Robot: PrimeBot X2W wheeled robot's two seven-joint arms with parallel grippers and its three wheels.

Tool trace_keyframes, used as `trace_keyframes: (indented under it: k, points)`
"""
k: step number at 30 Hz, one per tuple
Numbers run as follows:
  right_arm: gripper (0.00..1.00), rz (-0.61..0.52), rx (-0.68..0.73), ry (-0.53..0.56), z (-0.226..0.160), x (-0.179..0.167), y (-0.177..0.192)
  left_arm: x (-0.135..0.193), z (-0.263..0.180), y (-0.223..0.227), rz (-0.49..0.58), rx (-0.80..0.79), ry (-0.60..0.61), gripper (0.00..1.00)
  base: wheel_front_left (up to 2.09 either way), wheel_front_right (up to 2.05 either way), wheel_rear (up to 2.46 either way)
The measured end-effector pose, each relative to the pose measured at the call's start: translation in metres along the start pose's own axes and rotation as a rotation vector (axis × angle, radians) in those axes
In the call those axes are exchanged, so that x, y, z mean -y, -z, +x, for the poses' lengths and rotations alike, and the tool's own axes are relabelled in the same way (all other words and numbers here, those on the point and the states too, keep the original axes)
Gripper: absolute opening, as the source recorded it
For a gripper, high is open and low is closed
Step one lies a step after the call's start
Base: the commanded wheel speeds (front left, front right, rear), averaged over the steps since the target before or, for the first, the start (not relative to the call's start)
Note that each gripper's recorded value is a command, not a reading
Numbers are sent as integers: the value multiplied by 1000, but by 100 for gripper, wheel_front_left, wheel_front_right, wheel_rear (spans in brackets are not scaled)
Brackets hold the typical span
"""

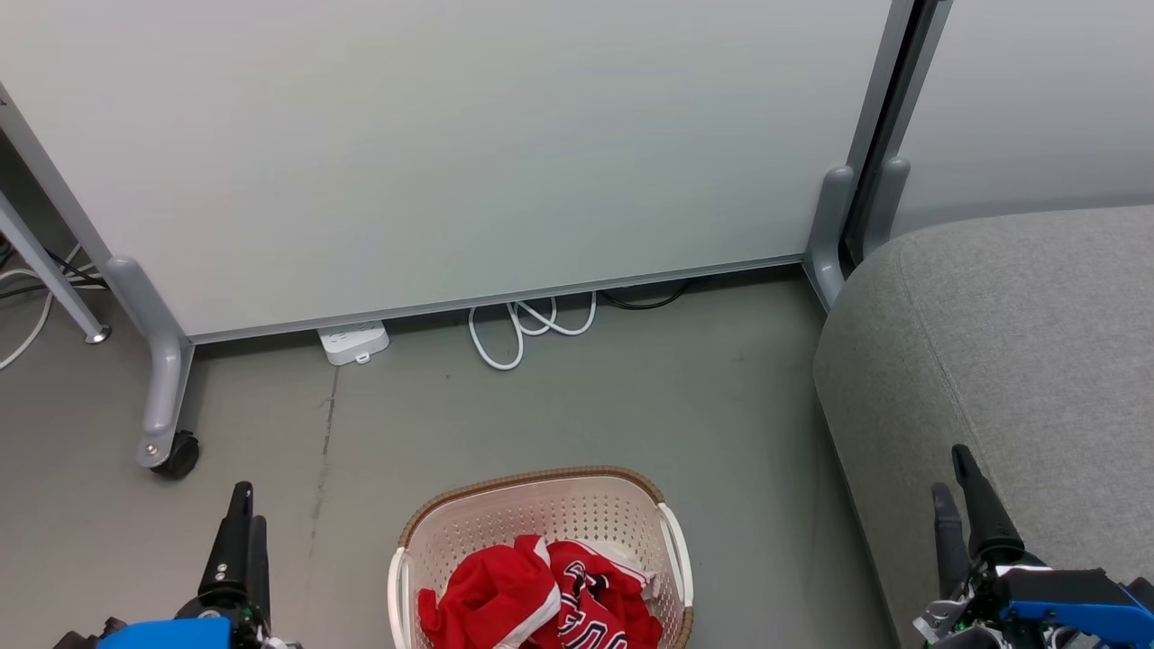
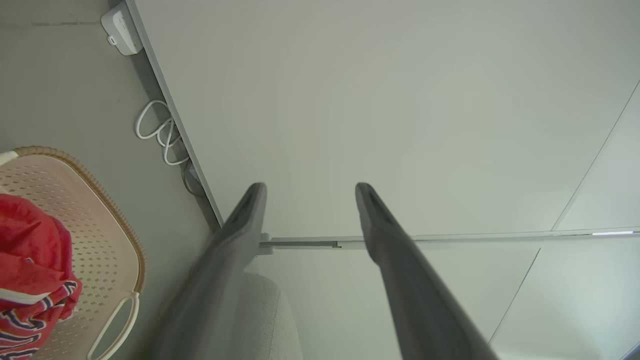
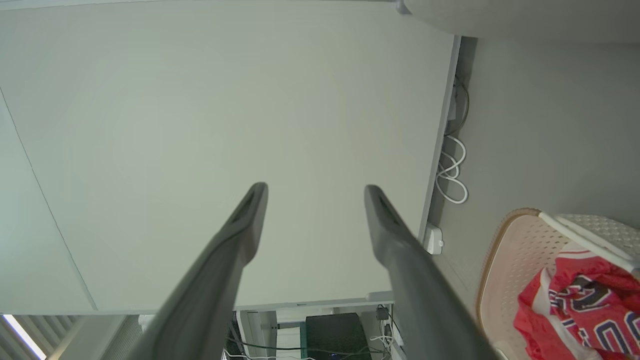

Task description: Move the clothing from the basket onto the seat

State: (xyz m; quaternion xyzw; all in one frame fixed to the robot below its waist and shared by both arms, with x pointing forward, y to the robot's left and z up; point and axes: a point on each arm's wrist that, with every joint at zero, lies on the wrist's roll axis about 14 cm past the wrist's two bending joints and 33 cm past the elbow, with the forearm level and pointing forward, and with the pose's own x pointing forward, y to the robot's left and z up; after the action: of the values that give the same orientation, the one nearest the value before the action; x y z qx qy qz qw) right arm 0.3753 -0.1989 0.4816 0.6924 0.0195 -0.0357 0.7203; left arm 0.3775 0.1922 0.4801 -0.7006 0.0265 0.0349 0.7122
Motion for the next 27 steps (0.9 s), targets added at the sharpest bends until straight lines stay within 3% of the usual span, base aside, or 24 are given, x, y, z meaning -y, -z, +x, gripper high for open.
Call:
trace_keyframes:
  k: [7, 15, 27]
  points:
    - [100, -156, 13, -6, 0, -3, -2, 3, 1, 6, 119, -8, -8, 100, 0, 0, 0]
    - [100, -381, 12, -16, -2, -7, -1, 4, 1, 19, 357, -37, -14, 100, 0, 0, 0]
    - [100, -637, -13, -58, -3, -19, 9, 8, 2, 31, 618, -51, 7, 100, 0, 0, 0]
